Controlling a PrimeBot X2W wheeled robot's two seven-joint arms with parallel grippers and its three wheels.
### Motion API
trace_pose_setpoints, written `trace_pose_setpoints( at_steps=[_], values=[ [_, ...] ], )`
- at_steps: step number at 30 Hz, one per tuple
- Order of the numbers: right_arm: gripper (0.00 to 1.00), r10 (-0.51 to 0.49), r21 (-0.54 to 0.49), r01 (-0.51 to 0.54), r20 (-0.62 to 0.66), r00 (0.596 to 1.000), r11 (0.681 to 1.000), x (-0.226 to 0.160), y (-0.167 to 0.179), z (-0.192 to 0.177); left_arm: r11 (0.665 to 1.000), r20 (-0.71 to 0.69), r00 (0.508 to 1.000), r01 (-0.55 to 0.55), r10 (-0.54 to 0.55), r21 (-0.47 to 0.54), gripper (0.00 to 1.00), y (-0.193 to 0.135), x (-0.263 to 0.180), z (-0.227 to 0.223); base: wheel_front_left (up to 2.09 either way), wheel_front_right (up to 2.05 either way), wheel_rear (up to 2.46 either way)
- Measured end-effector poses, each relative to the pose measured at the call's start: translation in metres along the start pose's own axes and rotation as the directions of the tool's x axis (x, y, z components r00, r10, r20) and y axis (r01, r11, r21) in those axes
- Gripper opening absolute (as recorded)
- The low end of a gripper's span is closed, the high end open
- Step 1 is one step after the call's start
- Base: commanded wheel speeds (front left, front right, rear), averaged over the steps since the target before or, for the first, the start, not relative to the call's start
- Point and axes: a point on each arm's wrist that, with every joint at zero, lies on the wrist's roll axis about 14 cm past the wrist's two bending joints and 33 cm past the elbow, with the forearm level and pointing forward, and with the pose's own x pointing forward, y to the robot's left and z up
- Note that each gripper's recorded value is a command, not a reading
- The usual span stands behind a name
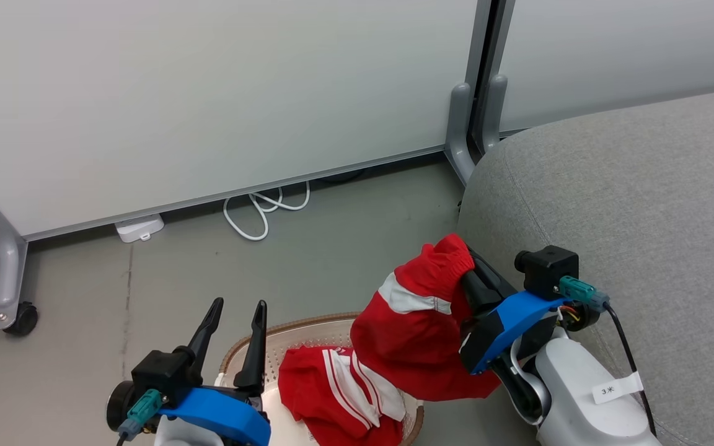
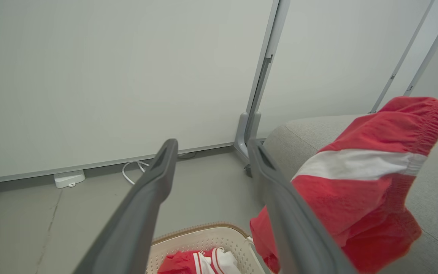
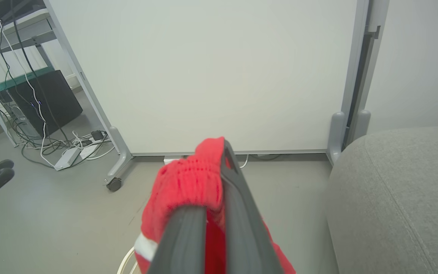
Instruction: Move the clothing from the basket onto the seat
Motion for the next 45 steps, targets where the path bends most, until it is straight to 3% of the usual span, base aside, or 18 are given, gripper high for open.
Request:
trace_pose_setpoints(
  at_steps=[12, 20, 31, 40, 45],
  values=[
    [0.0, -0.041, 0.0, 0.041, -0.008, 0.999, 0.999, -0.008, -0.013, -0.001, 1.0, -0.027, 0.999, 0.024, -0.024, -0.014, 1.0, -0.01, 0.006, -0.01, 0.0, 0.0, 0.0],
    [0.0, -0.133, 0.003, 0.133, 0.004, 0.991, 0.991, -0.026, -0.045, 0.003, 0.992, -0.055, 0.991, 0.122, -0.123, -0.031, 1.0, -0.039, 0.027, -0.02, 0.0, 0.0, 0.0],
    [0.0, -0.314, 0.007, 0.314, 0.027, 0.949, 0.949, -0.073, -0.1, 0.012, 0.956, -0.094, 0.952, 0.288, -0.291, -0.05, 1.0, -0.089, 0.057, -0.037, 0.0, 0.0, 0.0],
    [0.0, -0.446, 0.015, 0.446, 0.042, 0.894, 0.895, -0.116, -0.135, 0.016, 0.899, -0.121, 0.891, 0.43, -0.437, -0.084, 1.0, -0.143, 0.069, -0.051, 0.0, 0.0, 0.0],
    [0.0, -0.475, 0.008, 0.475, 0.042, 0.879, 0.88, -0.123, -0.144, 0.014, 0.885, -0.133, 0.875, 0.456, -0.465, -0.093, 1.0, -0.153, 0.072, -0.056, 0.0, 0.0, 0.0]
  ],
)
